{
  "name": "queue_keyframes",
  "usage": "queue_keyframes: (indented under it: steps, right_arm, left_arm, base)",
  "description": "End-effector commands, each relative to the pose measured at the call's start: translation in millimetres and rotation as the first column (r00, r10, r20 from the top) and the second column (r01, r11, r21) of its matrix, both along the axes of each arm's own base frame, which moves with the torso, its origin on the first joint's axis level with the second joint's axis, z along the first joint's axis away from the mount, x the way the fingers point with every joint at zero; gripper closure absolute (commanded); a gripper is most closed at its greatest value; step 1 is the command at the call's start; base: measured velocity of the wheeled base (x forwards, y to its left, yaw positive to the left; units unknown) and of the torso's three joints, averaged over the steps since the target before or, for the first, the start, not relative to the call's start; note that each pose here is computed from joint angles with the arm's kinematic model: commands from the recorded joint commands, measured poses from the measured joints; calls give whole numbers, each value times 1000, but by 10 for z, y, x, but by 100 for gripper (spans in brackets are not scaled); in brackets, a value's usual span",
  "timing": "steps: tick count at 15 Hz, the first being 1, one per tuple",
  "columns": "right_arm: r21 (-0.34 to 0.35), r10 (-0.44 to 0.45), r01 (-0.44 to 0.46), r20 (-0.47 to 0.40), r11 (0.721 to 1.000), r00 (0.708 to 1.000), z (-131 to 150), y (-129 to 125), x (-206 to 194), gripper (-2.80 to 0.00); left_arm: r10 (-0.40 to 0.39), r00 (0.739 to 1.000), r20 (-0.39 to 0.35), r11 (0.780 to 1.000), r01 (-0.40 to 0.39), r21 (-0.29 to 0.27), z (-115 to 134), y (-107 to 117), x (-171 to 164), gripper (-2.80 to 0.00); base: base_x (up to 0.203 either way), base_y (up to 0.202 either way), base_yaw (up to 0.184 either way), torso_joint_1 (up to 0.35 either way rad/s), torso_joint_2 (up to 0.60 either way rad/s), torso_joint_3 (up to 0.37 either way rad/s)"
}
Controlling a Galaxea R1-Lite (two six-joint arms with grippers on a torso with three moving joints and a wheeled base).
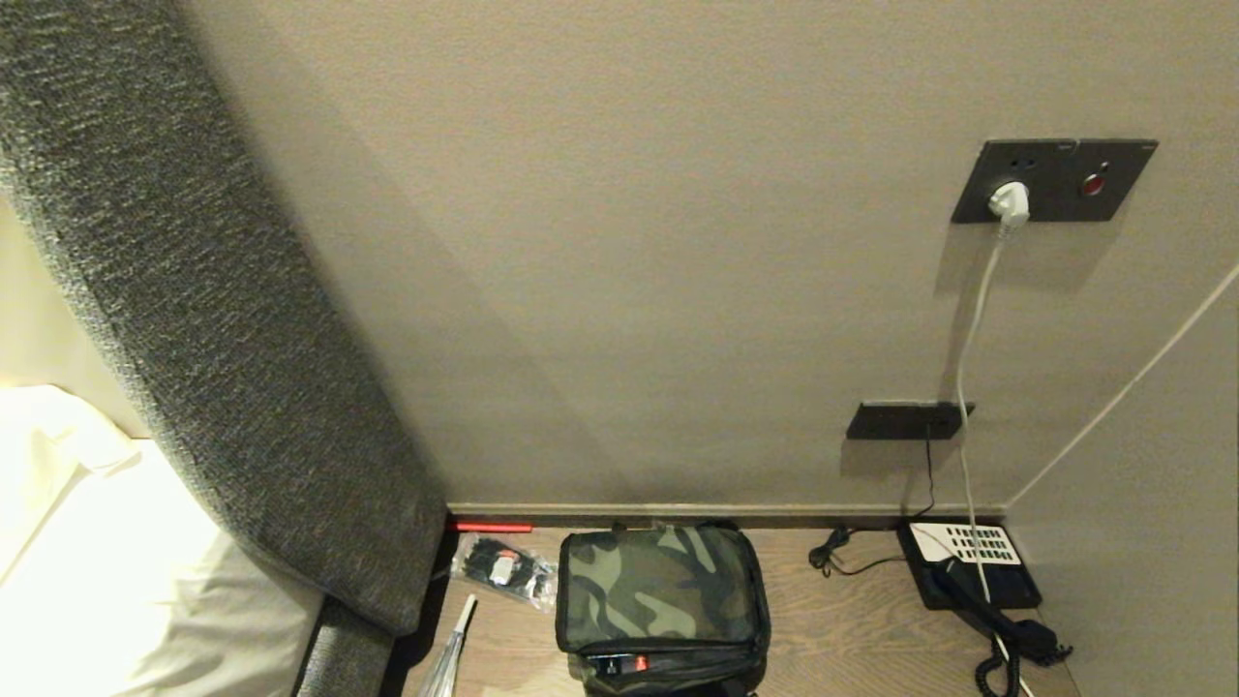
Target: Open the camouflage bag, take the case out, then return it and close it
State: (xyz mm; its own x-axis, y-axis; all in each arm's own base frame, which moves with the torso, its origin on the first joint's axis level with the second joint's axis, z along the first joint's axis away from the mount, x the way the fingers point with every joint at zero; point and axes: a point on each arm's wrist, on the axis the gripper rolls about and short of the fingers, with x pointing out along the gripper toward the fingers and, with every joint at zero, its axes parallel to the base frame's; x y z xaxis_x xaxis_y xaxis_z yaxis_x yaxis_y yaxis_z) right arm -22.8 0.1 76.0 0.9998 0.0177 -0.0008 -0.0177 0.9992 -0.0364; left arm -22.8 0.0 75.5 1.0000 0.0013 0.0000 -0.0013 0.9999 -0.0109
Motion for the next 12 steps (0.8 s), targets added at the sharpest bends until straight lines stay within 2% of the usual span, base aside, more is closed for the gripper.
queue_keyframes:
  steps: [1,12]
  right_arm:
    - [-1,-1,1,-2,1000,1000,0,0,2,0]
    - [0,0,0,-2,1000,1000,0,0,2,0]
  left_arm:
    - [0,1000,0,1000,0,-1,0,0,0,0]
    - [0,1000,0,1000,0,-4,0,0,0,0]
  base:
    - [0,0,0,-2,3,207]
    - [0,0,0,2,1,203]
